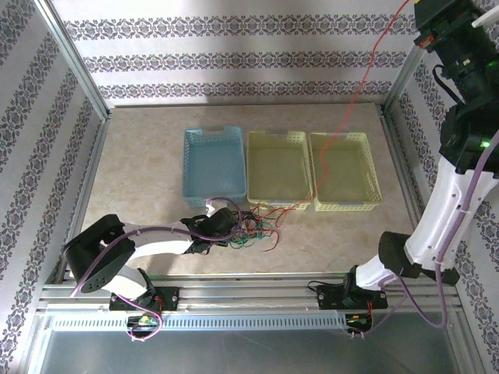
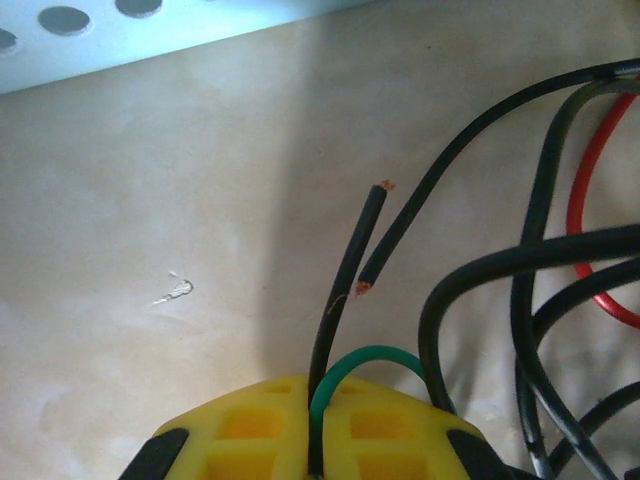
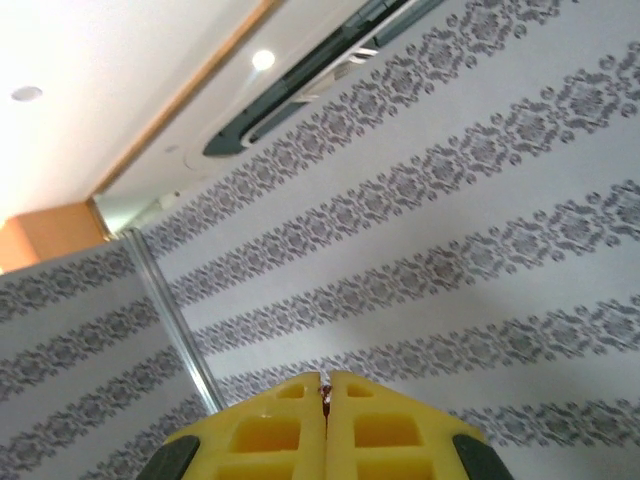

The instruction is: Untangle the cables

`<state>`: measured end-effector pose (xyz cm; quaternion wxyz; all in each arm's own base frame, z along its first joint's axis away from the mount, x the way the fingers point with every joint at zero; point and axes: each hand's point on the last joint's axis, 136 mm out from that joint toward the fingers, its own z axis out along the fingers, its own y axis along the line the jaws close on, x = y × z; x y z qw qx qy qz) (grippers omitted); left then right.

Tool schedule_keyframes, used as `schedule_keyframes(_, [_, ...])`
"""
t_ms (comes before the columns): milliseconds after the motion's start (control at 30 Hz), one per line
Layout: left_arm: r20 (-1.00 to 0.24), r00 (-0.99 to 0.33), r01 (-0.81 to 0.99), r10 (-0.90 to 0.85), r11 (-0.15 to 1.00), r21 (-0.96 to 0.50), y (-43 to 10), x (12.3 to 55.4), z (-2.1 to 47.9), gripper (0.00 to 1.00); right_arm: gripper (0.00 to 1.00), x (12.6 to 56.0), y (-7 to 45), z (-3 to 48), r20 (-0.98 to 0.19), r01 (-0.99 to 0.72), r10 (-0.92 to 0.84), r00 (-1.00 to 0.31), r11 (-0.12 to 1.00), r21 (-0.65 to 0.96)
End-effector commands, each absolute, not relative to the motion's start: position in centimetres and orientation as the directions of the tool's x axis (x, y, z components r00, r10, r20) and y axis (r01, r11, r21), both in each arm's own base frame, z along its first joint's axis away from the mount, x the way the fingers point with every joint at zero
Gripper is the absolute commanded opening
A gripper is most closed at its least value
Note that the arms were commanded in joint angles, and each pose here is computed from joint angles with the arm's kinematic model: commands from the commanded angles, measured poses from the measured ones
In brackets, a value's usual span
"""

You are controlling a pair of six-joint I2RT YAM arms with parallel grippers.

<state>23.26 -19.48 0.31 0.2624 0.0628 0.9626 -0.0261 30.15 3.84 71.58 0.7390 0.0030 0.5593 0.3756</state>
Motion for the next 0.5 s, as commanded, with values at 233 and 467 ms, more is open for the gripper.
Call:
schedule_keyframes(233, [-0.367, -0.922, 0.084, 0.124, 0.989, 0.124, -14.8, 20.9, -7.4, 0.00, 0.00, 30.3, 7.8, 72.3, -0.800, -0.704, 0.600, -0.001, 0.568, 0.427])
schedule_keyframes(467, [-0.391, -0.911, 0.083, 0.134, 0.986, 0.144, -14.7, 21.4, -6.9, 0.00, 0.00, 28.7, 8.5, 75.5, -0.794, -0.742, 0.592, 0.134, 0.591, 0.316])
